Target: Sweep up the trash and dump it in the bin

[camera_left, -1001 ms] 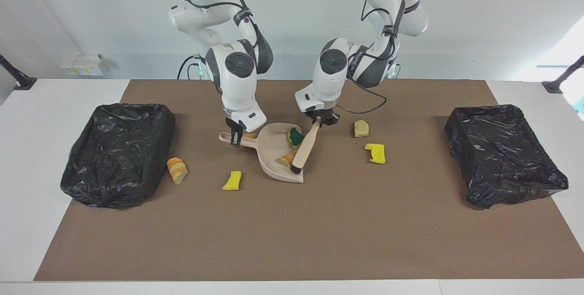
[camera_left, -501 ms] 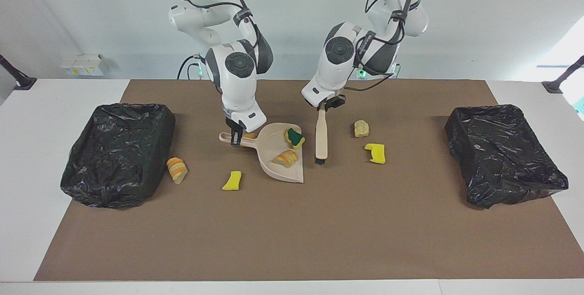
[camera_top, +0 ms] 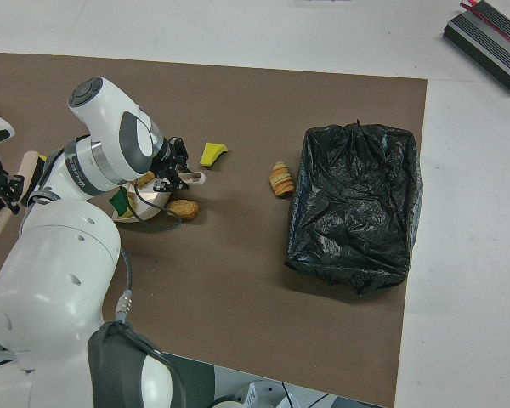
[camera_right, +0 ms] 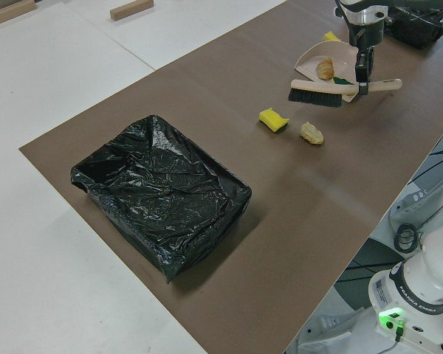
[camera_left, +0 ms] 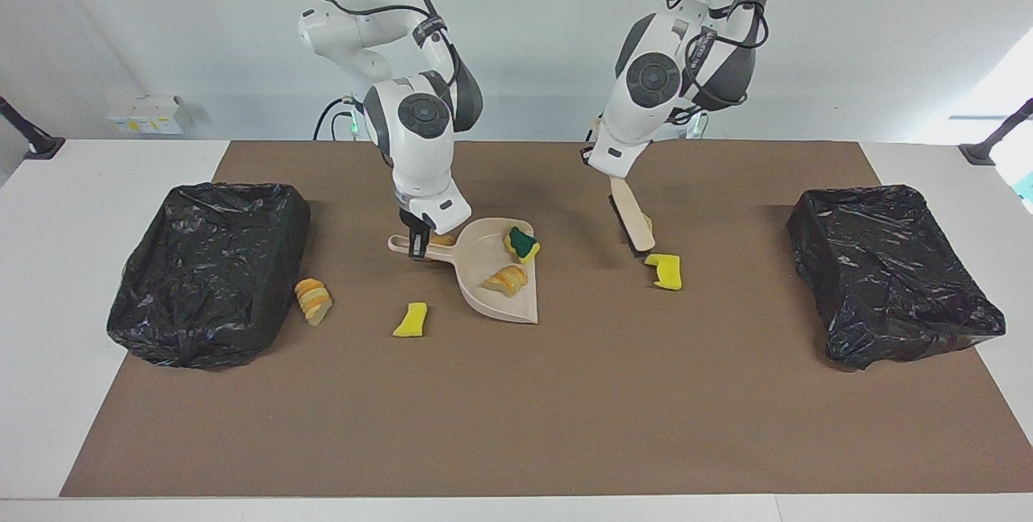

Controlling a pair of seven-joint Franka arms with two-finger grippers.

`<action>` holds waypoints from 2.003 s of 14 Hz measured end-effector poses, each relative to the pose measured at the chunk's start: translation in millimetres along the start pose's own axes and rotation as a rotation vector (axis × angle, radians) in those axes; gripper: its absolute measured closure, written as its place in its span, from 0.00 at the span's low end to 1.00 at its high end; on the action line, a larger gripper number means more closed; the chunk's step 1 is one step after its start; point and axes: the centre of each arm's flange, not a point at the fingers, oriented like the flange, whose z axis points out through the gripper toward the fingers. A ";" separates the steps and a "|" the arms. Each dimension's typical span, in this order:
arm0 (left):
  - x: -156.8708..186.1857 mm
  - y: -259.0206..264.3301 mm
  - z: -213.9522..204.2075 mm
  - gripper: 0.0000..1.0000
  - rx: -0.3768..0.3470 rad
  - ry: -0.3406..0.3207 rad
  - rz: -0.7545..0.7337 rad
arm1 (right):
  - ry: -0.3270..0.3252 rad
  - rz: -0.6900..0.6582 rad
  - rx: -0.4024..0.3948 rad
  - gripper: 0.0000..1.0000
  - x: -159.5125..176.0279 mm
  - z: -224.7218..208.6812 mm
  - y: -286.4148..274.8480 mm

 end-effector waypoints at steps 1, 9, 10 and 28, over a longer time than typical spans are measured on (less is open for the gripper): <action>1.8 -9.6 3.9 0.75 0.004 -0.014 -0.032 | 0.000 0.000 0.000 0.69 0.0 0.2 -0.1; 25.0 -68.9 75.2 0.75 -0.113 0.049 -0.104 | 0.001 0.000 -0.001 0.69 0.2 0.5 -0.1; 31.4 -72.5 75.8 0.75 -0.133 0.070 -0.058 | 0.001 0.000 -0.001 0.69 0.2 0.5 -0.1; -63.8 115.8 90.5 0.75 -0.220 0.321 0.431 | 0.003 -0.002 -0.005 0.69 1.0 1.2 -0.4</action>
